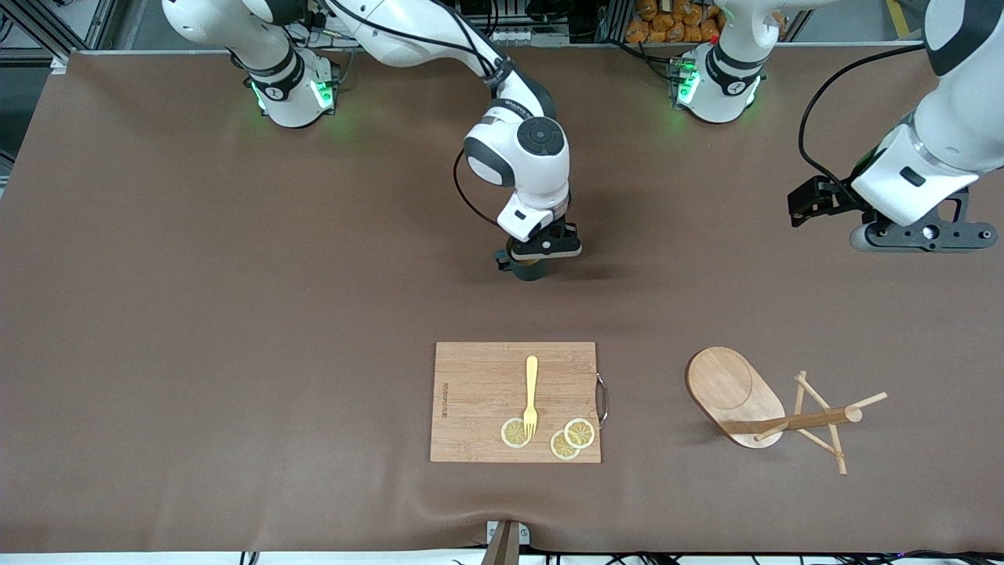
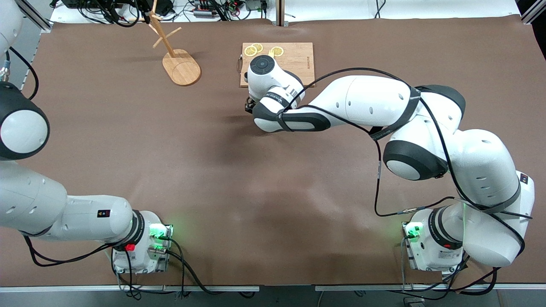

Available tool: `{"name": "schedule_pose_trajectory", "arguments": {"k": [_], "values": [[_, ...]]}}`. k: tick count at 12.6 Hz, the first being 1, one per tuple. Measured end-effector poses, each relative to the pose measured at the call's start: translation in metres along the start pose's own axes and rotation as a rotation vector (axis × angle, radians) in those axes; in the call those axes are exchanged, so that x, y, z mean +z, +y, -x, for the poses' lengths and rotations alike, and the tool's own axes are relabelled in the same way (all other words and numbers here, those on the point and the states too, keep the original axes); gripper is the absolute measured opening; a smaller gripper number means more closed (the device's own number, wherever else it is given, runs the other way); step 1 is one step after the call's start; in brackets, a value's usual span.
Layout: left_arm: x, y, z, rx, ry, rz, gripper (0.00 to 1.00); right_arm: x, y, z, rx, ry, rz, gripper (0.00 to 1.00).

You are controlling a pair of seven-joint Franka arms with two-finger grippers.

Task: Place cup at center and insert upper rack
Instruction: 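Lift the teal mug with the right gripper and carry it toward the table center, then lower the mug and open the right gripper while the left gripper approaches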

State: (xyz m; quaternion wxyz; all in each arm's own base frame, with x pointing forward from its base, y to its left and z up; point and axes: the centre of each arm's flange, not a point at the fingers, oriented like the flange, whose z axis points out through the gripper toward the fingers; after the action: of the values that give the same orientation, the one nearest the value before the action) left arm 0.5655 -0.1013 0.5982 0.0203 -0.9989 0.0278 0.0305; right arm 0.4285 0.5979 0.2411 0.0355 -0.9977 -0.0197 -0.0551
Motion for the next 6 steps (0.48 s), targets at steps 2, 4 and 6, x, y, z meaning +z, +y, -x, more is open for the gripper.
{"name": "schedule_pose_trajectory", "arguments": {"k": [2, 4, 6], "values": [[0.0, 0.005, 0.0, 0.007, 0.002, 0.0, 1.0, 0.0, -0.001, 0.001, -0.002, 0.001, -0.002, 0.31], [0.0, 0.005, 0.0, 0.005, 0.002, 0.0, 1.0, -0.006, -0.005, 0.0, -0.003, 0.008, -0.013, 0.55], [0.0, 0.004, 0.0, -0.001, 0.002, 0.0, 1.0, -0.021, -0.009, -0.007, 0.003, 0.028, -0.034, 0.75]]}}
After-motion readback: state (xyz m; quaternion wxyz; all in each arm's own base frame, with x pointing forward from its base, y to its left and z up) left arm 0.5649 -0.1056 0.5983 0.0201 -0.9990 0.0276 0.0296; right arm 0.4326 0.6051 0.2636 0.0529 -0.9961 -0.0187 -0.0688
